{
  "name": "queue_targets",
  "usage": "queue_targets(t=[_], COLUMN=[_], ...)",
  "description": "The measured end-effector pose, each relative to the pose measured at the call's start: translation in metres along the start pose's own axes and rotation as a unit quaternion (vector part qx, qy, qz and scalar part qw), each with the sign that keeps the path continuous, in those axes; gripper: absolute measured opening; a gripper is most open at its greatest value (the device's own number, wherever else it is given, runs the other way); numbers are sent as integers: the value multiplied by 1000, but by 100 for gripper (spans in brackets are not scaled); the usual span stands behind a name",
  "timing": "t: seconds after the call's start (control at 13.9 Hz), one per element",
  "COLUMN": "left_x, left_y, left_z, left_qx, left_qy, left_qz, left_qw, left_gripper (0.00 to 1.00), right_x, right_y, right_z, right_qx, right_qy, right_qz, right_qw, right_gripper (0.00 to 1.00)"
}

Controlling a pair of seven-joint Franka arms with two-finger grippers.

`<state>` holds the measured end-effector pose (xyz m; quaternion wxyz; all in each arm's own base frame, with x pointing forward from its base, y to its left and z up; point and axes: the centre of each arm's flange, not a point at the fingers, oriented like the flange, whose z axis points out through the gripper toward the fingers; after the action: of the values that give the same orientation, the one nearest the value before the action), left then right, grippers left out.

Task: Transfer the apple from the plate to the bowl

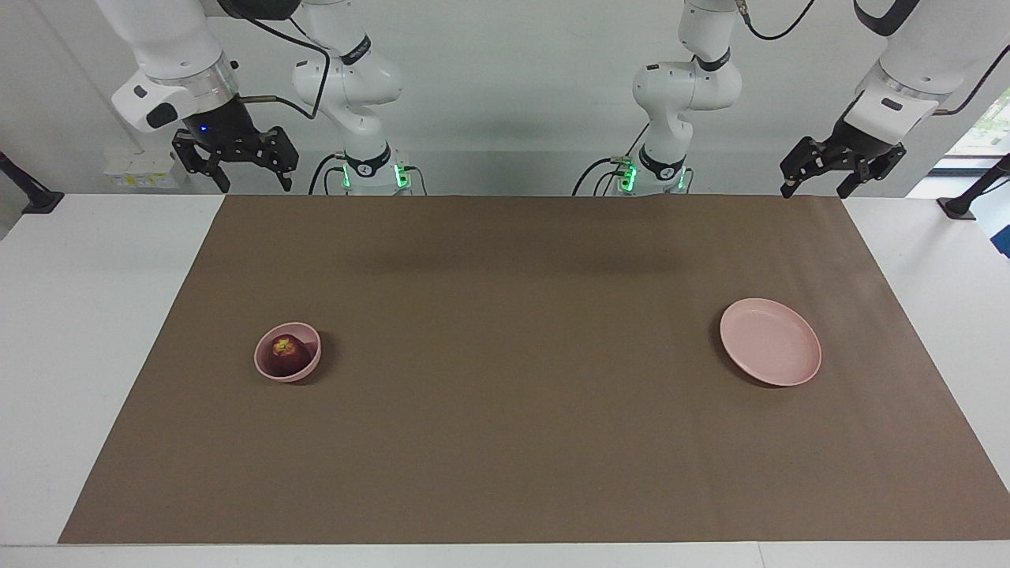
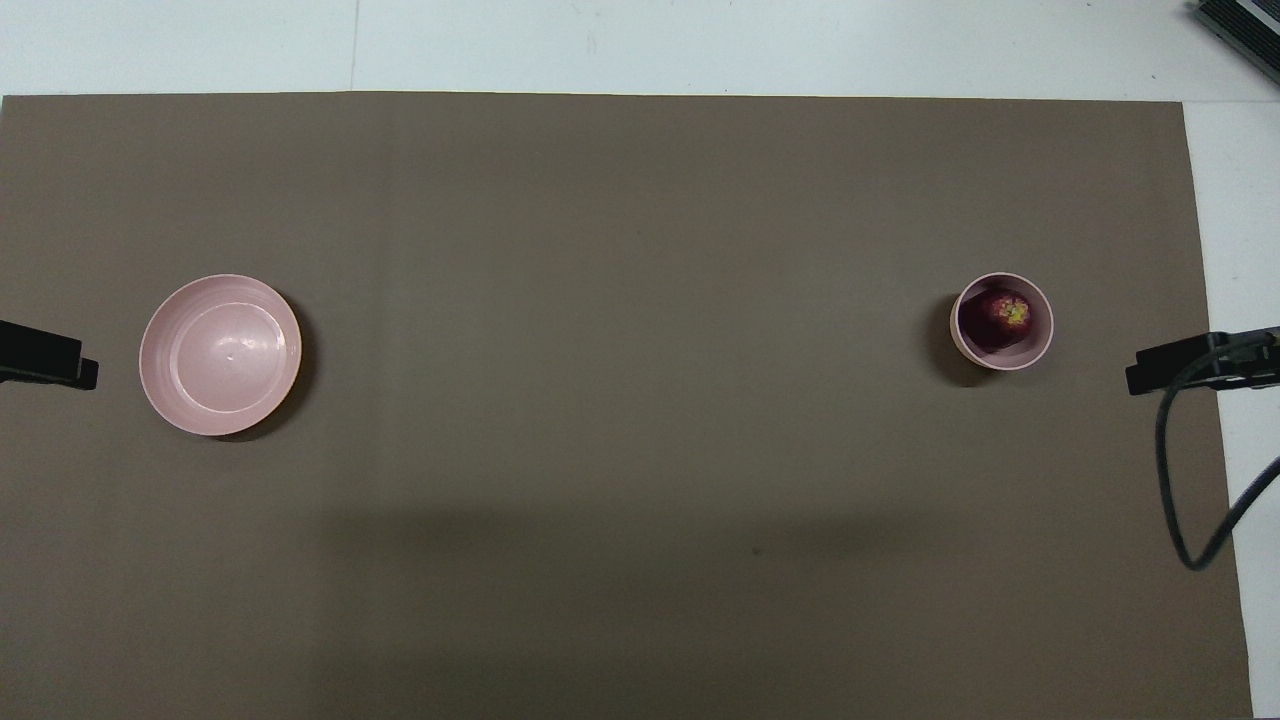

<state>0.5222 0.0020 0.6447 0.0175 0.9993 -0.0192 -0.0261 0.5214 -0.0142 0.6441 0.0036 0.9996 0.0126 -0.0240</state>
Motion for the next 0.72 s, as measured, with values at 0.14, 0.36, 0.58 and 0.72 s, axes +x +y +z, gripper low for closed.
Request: queue_targets(t=[0.14, 0.36, 0.58, 0.72], left_x=[0, 0, 0, 0], left_y=[0, 0, 2, 9], left_z=[0, 0, 0, 0], left_qx=[0, 0, 0, 1], left_qy=[0, 0, 0, -1], left_qz=[0, 0, 2, 8], left_qw=[1000, 1000, 1000, 1000], left_gripper=[100, 100, 100, 100], right_x=[0, 0, 0, 0], right_y=[0, 0, 0, 2], right_z=[0, 0, 0, 0], right_qx=[0, 0, 0, 0], right_qy=[0, 0, 0, 0], right_qz=[0, 0, 0, 2], right_qw=[1000, 1000, 1000, 1000], right_gripper=[100, 100, 100, 100])
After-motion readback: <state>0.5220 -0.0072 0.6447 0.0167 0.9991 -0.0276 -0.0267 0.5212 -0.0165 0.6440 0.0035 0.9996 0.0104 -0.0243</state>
